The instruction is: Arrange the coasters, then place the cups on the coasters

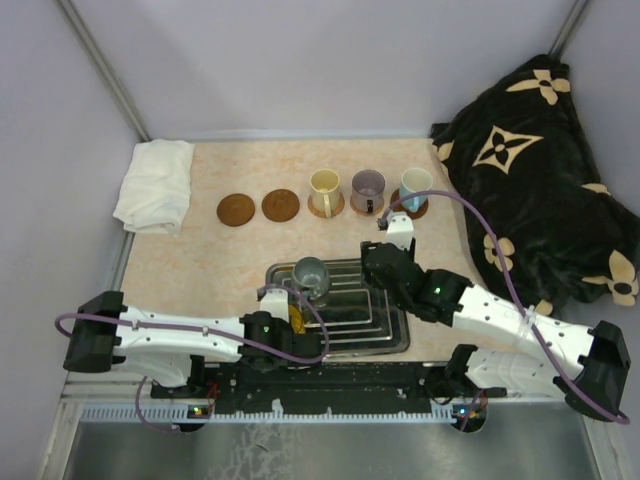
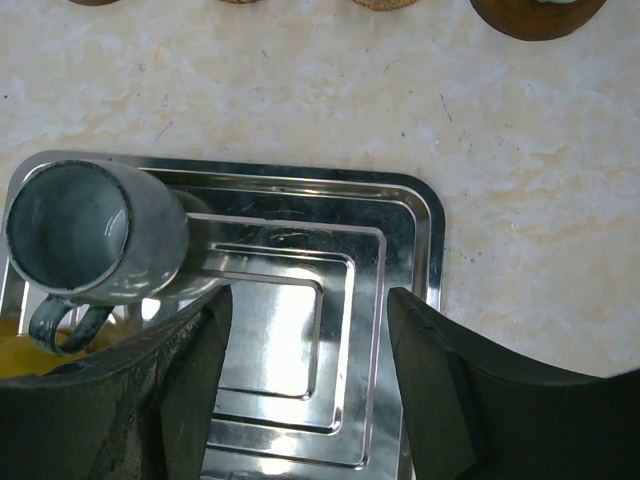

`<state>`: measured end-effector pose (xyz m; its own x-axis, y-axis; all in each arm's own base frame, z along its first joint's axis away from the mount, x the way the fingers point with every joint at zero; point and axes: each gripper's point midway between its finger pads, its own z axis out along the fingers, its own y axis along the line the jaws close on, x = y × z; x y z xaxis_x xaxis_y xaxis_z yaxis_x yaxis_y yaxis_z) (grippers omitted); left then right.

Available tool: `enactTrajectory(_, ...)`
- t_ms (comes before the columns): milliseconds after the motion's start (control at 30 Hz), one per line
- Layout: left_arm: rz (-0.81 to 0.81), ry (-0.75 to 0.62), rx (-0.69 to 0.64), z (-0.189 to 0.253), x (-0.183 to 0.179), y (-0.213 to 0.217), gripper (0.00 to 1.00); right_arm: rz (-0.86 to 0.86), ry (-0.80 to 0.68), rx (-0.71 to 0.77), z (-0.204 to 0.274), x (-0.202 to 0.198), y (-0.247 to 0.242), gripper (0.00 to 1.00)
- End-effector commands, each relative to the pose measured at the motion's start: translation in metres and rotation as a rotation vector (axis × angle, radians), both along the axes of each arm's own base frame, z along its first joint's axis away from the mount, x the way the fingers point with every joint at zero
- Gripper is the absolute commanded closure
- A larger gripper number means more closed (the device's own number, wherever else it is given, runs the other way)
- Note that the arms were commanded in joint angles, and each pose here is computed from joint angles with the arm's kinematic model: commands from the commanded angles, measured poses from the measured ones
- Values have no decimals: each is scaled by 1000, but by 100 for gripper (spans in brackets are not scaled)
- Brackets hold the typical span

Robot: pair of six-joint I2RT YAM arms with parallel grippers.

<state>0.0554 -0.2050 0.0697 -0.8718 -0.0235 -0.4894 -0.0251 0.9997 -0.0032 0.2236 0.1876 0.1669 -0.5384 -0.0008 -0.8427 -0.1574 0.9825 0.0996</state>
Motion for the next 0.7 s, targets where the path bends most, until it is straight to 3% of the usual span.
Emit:
enactTrajectory(0,38,-2,16,-1,-1,12,57,-16,-27,40,8,5,6,36)
enactTrajectory(267,18,-8,-3,-1,0,7,50,-7,-21,40,5,6,9,36)
enactTrajectory(433,-14,-26,-20,0,3,0,33,-7,-21,40,4,6,10,36)
enactTrajectory(567,-40,-33,-19,1,5,-5,36,-10,-24,39,4,6,9,36)
enactTrajectory(667,-41,-33,-11,1,5,-6,55,-12,-23,36,3,6,8,36)
